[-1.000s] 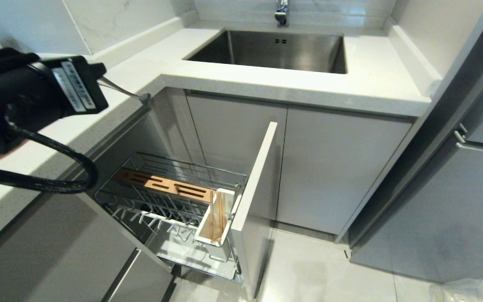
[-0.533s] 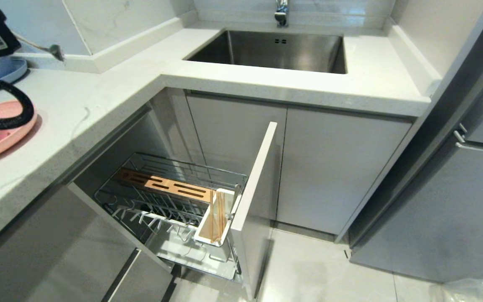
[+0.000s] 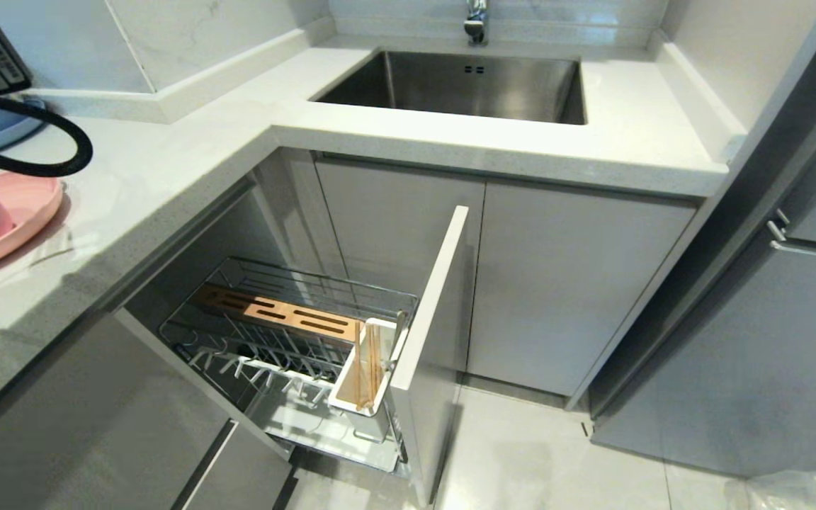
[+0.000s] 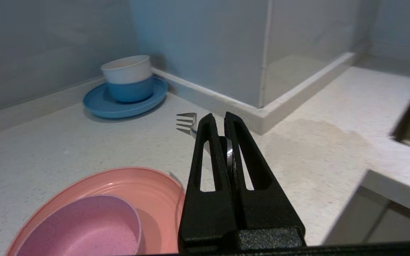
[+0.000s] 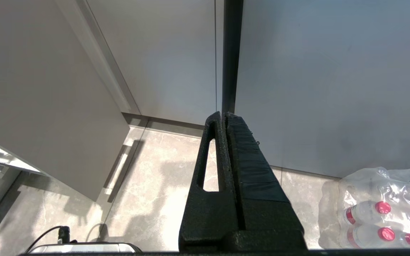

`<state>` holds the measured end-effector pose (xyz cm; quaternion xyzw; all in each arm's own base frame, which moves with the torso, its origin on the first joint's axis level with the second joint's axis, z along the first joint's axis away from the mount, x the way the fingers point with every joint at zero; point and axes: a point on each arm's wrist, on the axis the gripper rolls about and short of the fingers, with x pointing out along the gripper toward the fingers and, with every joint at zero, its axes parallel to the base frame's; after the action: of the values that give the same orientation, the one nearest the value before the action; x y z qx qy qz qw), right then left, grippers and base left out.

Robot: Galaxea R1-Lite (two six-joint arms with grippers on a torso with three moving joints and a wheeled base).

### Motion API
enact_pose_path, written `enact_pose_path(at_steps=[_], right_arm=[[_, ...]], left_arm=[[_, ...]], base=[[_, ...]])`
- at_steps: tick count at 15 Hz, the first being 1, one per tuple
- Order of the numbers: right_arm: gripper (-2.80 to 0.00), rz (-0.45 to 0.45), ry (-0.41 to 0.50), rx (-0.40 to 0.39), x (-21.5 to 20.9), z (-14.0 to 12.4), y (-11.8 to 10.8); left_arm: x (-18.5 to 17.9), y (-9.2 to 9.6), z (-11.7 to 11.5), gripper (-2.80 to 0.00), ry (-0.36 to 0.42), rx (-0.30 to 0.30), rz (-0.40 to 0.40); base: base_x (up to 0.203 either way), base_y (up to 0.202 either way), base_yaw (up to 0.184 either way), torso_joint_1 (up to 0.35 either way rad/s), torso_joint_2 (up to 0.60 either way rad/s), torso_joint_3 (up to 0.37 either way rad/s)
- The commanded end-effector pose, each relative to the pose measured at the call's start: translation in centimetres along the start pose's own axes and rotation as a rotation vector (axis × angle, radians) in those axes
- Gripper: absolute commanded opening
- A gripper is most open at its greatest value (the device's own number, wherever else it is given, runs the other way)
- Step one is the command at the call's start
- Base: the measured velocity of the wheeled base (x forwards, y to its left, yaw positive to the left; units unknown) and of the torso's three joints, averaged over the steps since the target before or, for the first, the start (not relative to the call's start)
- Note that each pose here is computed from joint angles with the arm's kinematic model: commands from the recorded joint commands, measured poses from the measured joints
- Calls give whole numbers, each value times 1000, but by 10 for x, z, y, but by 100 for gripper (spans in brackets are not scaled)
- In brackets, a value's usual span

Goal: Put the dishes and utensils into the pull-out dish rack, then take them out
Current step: Take the chopsticks out of the cupboard

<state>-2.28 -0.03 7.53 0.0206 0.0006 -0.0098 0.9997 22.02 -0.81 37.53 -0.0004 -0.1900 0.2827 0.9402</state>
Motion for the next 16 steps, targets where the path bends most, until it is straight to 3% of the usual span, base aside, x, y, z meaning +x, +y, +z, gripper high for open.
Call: enact_pose_path(at_steps=[1,5,10,12,16], right_arm=[[-280,0,1,0,0,0,0],[-280,0,1,0,0,0,0],[-280,0,1,0,0,0,0],[-280,0,1,0,0,0,0],[-280,0,1,0,0,0,0]], left_arm=[[16,-9,-18,-280,37,39,35],[26,-17,-30,-280,74,72,139],[18,-18,-29,-280,86,81,143],[7,-10,-33,-280,105,97,138],[7,10,-42,-280,125,140,204]], base=[[0,0,0,0,0,0],[0,0,0,0,0,0],[0,0,0,0,0,0],[0,0,0,0,0,0],[0,0,0,0,0,0]])
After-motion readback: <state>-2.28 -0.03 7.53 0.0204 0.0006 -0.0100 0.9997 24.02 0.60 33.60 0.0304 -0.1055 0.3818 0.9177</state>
